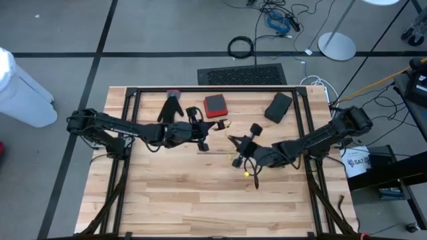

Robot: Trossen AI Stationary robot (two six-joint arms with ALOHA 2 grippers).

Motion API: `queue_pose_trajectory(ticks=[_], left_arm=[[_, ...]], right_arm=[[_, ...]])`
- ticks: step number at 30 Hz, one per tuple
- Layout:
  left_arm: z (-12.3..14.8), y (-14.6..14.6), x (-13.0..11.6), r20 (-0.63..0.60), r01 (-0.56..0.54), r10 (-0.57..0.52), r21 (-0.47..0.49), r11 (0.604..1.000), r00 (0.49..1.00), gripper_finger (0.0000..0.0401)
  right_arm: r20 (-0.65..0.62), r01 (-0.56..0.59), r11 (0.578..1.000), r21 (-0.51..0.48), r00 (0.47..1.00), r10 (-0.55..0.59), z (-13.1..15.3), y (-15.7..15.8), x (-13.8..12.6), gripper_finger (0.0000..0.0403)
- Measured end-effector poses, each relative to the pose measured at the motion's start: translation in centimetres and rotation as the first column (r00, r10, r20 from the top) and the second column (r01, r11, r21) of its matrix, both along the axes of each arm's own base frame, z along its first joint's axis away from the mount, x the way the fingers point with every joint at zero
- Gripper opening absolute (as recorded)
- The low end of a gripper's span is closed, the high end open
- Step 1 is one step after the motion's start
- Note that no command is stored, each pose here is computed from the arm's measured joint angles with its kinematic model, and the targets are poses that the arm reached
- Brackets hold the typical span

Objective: Coil cords
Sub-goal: Uncoil the yellow wire from the spool

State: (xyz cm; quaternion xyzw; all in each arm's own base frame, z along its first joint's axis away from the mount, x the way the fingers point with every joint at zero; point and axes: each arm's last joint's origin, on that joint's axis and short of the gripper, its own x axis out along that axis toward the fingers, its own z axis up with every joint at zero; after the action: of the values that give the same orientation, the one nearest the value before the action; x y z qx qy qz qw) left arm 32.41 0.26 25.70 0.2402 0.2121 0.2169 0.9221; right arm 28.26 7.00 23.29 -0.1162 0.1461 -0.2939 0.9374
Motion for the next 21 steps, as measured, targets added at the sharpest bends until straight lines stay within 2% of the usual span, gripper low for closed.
queue_pose_trajectory(ticks=[3, 6, 12, 16, 21], left_arm=[[0.0, -0.2, -0.1, -0.021, -0.026, 0.027, 0.054, 0.998, 0.999, 0.0000], [0.2, -0.4, 0.0, -0.024, -0.021, 0.023, 0.091, 0.996, 0.999, 0.0000], [1.5, -1.0, 0.3, 0.079, 0.000, -0.012, 0.152, 0.988, 0.997, 0.0000], [2.2, -0.9, 0.4, 0.123, -0.023, -0.001, 0.200, 0.979, 0.992, 0.0000], [1.6, -0.3, 0.6, 0.045, -0.087, 0.077, 0.298, 0.951, 0.996, 0.0000]], right_arm=[[-0.046, 0.039, 0.998, 0.054, 0.998, -0.036, 0.1, -0.5, -1.3, 0.0000], [-0.110, 0.071, 0.985, 0.160, 0.992, -0.054, -0.5, -1.3, -2.4, 0.0000], [-0.180, 0.083, 0.962, 0.260, 0.983, -0.037, -2.2, -1.3, -2.3, 0.0000], [-0.193, 0.036, 0.954, 0.299, 0.981, 0.024, -3.1, -1.0, -1.5, 0.0000], [-0.177, -0.142, 0.933, 0.330, 0.962, 0.209, -3.7, 0.2, -0.2, 0.0000]])
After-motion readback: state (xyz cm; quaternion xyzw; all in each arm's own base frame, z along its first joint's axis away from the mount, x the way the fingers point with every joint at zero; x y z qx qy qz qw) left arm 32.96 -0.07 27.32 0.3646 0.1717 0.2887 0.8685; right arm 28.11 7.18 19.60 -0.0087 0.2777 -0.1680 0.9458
